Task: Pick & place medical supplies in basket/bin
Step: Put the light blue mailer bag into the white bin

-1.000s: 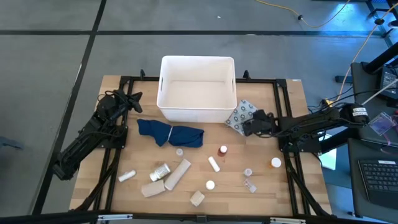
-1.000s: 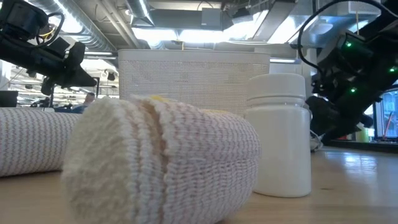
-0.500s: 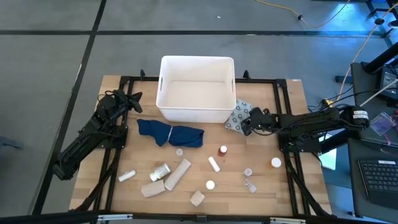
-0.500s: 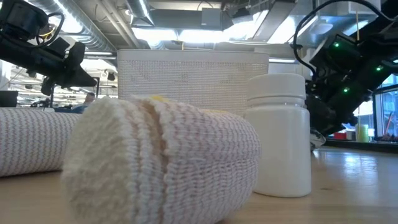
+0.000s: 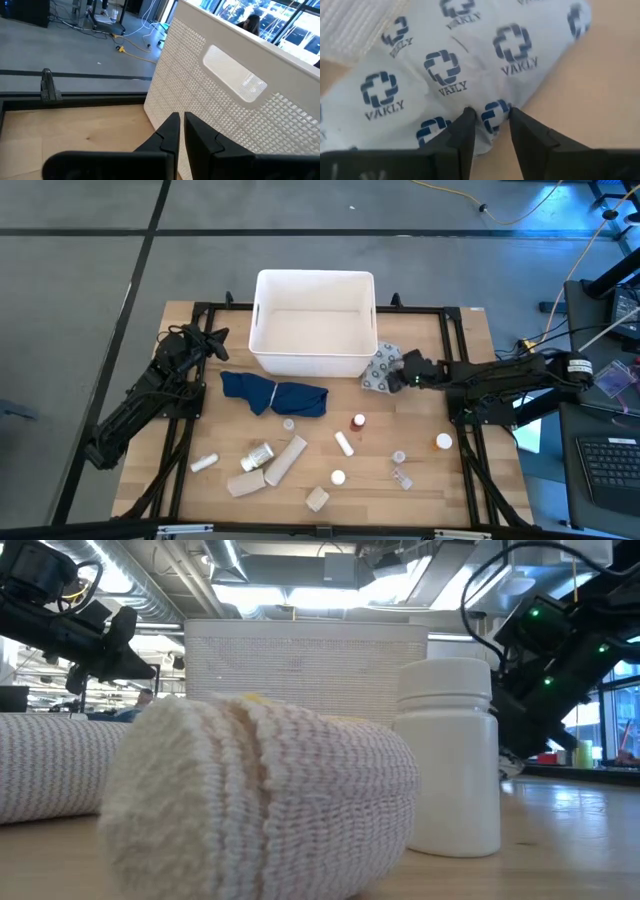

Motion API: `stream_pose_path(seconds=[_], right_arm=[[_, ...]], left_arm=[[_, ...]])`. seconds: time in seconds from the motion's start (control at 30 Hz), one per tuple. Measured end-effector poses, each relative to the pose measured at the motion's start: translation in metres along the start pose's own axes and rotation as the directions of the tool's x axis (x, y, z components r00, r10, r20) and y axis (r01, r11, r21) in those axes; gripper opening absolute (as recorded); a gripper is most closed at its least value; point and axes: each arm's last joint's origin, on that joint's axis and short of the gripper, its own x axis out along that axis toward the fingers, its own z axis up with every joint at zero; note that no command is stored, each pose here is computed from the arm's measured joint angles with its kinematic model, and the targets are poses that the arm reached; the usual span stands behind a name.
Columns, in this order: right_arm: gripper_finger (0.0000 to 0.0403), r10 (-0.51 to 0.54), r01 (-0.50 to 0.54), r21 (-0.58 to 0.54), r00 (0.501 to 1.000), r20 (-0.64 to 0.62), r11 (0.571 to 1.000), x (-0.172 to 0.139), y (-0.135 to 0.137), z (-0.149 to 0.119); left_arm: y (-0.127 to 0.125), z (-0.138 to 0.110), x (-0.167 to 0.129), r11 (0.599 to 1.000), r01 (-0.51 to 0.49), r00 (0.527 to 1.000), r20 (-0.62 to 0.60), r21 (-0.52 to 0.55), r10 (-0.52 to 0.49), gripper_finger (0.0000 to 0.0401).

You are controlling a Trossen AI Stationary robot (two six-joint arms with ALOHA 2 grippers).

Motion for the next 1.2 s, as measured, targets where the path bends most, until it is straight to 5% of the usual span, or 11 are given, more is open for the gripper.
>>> stream_pose_path(seconds=[0.4,0.67,0.8,1.2], right_arm=[[0.0131,0.148,-0.131,0.113,0.977,-0.154,0.985,-0.002,0.007,-0.002],[0.022,0.143,-0.109,0.203,0.977,-0.16,0.973,-0.001,0.006,-0.002],[0.0261,0.083,-0.071,0.122,0.993,-0.09,0.99,-0.001,0.005,-0.001],[0.0276,0.149,-0.107,0.312,0.982,-0.115,0.944,0.012,0.012,-0.001]], left_arm=[[0.0,0.0,0.0,1.0,-0.002,1.0,0.0,0.0,0.002,0.002],[0.0,0.0,0.0,1.0,-0.002,1.0,0.001,0.0,0.002,0.002],[0.0,0.0,0.0,1.0,0.001,1.0,-0.001,0.0,-0.001,0.002],[-0.002,-0.001,0.0,0.997,0.072,0.997,-0.036,-0.008,-0.072,0.002]])
